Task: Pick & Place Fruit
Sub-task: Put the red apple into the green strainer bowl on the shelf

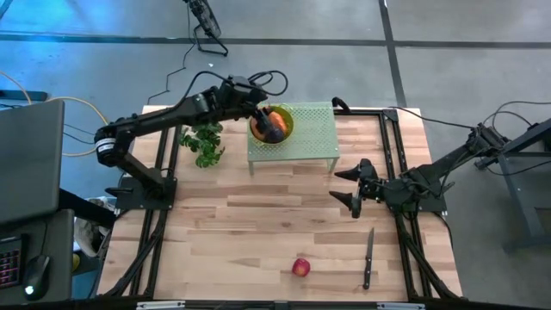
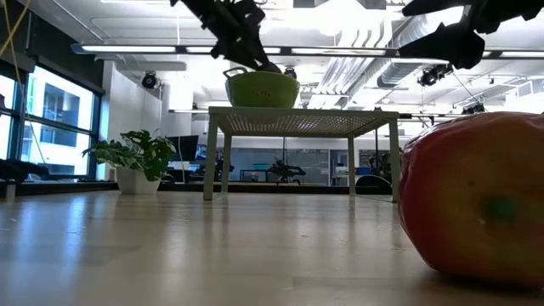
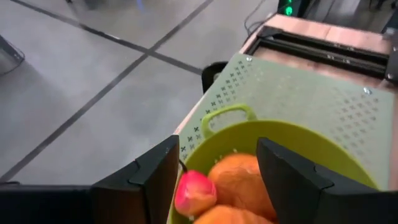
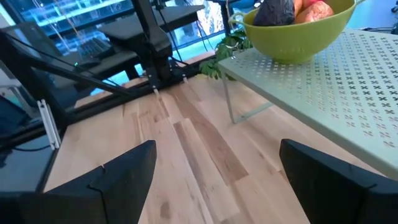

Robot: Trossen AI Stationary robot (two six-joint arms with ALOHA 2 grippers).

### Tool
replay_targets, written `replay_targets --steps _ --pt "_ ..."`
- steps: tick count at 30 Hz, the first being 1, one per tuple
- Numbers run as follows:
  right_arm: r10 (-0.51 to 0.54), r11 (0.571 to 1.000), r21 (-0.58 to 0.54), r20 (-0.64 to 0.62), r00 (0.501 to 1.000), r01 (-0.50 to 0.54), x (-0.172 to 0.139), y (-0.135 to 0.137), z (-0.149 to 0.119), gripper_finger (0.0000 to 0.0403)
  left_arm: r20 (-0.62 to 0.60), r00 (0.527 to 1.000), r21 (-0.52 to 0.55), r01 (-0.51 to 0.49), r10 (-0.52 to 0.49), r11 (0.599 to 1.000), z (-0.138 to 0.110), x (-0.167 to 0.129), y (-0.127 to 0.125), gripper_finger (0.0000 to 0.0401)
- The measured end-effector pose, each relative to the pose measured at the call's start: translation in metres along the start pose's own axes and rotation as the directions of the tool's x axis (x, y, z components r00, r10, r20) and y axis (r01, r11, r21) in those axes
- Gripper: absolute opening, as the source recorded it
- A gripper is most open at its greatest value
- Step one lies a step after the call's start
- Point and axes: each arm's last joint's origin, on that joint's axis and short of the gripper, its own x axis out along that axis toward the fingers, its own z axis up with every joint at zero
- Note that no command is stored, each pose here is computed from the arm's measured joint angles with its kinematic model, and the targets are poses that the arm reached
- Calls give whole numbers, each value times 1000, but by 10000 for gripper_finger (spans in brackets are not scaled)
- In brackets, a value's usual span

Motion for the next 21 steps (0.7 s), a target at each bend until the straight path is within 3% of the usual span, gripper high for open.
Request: replay_targets --steps 9,16,21 --pt "15 1000 21 26 1000 -15 0 2 3 334 -37 998 44 52 -51 998 10 -29 -11 212" --pt "43 999 24 10 999 -44 0 3 3 334 -74 987 35 144 -142 989 6 -55 -37 212" --pt "125 992 28 -35 992 -124 0 5 1 334 -109 976 15 193 -190 981 0 -69 -63 212"
